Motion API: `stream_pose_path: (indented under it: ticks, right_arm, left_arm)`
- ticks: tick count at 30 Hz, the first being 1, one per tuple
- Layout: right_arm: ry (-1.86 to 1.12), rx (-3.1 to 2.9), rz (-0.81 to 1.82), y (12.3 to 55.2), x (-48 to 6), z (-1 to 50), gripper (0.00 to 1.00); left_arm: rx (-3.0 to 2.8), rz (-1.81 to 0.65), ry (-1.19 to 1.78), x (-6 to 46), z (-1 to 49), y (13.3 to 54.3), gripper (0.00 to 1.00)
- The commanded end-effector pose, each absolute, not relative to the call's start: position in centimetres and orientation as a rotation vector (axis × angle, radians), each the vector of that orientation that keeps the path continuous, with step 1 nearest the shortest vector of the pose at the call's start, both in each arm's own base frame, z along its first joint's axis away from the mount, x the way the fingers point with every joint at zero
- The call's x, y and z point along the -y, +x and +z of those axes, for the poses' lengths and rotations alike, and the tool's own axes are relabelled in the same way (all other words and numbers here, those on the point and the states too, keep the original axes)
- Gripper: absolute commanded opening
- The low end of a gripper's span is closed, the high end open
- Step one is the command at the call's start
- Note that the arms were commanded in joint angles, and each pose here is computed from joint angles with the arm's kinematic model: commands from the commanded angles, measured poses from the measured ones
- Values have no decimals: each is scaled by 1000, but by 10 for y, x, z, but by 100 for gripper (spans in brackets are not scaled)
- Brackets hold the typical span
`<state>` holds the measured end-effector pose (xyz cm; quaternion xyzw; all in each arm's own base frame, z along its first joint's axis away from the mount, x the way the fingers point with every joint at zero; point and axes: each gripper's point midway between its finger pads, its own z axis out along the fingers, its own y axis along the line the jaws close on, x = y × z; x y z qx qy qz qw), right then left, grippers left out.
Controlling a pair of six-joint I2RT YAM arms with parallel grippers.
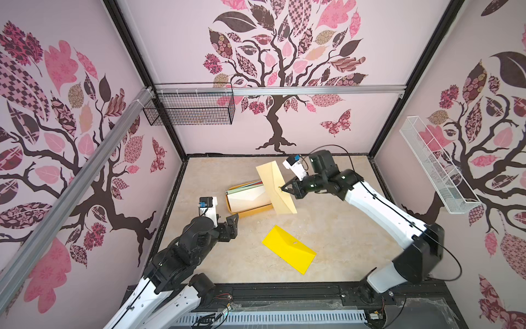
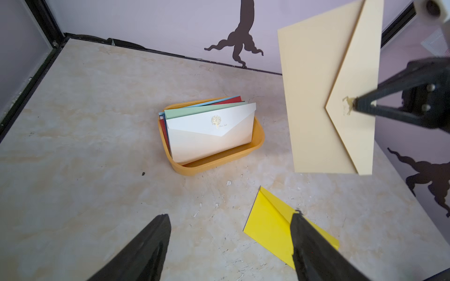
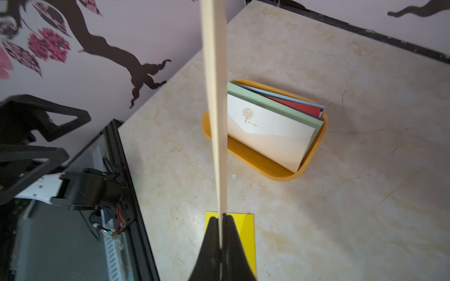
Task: Put the sealed envelopes into the storage box
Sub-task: Place the envelope in the storage box.
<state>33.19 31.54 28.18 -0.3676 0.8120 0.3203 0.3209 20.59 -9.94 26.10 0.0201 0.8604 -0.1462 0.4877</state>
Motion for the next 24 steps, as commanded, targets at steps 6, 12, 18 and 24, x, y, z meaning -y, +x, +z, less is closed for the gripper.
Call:
stream_pose_path:
  ticks: [6,12,18,24]
  right_arm:
    - [-1440,-2022,480,377,-329,260,0]
    - [-1681,-1870,416,385,-357,238,0]
    - [-1855,-1724,280,389,-380,220,0]
    - [-1946,-1705,292,380,-387,201,0]
  left_arm:
    - [-2135,-465,353,138,248,196,82]
    - [-2144,-522,419,151,242,192,82]
    - [-2113,-616,474,162,247,183,82]
    - [-2100,-643,487,166,250,182,82]
